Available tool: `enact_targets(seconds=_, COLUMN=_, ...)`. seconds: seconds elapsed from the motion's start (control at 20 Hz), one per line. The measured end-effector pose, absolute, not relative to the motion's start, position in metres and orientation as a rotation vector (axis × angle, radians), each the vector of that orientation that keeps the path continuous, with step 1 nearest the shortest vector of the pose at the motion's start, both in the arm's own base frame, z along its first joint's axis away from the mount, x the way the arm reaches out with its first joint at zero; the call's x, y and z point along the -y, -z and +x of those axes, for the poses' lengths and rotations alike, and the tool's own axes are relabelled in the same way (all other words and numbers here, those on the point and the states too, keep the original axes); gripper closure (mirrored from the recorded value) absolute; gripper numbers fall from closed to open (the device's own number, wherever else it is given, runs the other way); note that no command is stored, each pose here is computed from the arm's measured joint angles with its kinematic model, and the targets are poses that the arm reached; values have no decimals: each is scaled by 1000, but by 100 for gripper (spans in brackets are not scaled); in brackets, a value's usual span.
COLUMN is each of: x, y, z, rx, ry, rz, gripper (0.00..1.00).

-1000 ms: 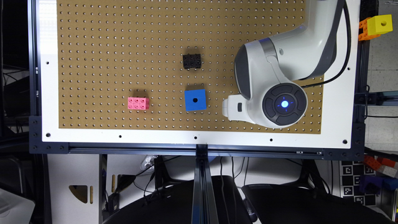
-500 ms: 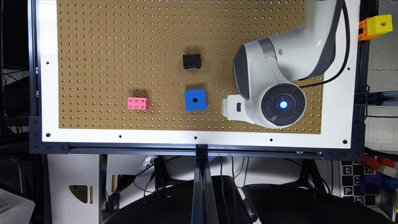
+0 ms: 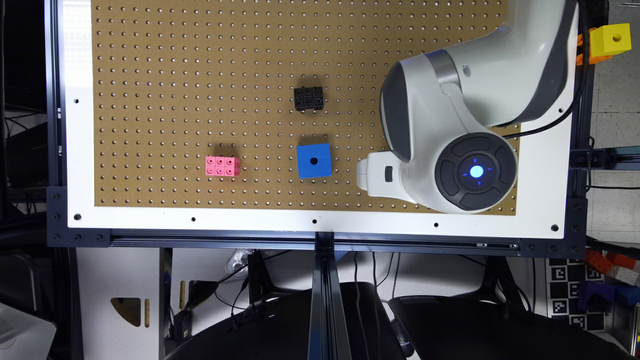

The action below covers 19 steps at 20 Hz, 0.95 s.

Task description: Pick up green block.

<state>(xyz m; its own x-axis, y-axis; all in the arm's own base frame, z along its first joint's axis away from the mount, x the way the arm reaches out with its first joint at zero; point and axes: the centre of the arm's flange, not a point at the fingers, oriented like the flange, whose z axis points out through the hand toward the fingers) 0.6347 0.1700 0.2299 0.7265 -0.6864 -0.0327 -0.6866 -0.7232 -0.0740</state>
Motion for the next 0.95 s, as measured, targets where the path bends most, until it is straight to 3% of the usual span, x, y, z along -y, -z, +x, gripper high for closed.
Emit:
enact_targets(seconds=0.1, x=-170, y=-248, z=635, rx=-1133, ry=4, rz=-2844, gripper=100)
enact_targets(seconds=0.25, x=-171, y=-276, z=632, rx=-1139, ry=3, rz=-2852, gripper=100)
enact_targets(seconds=0.7, x=-171, y=-312, z=629, rx=-1139, ry=20, rz=-2856, gripper=100)
enact_targets(seconds=0.95, x=-171, y=-313, z=628, rx=-1139, ry=20, rz=-2857, gripper=100)
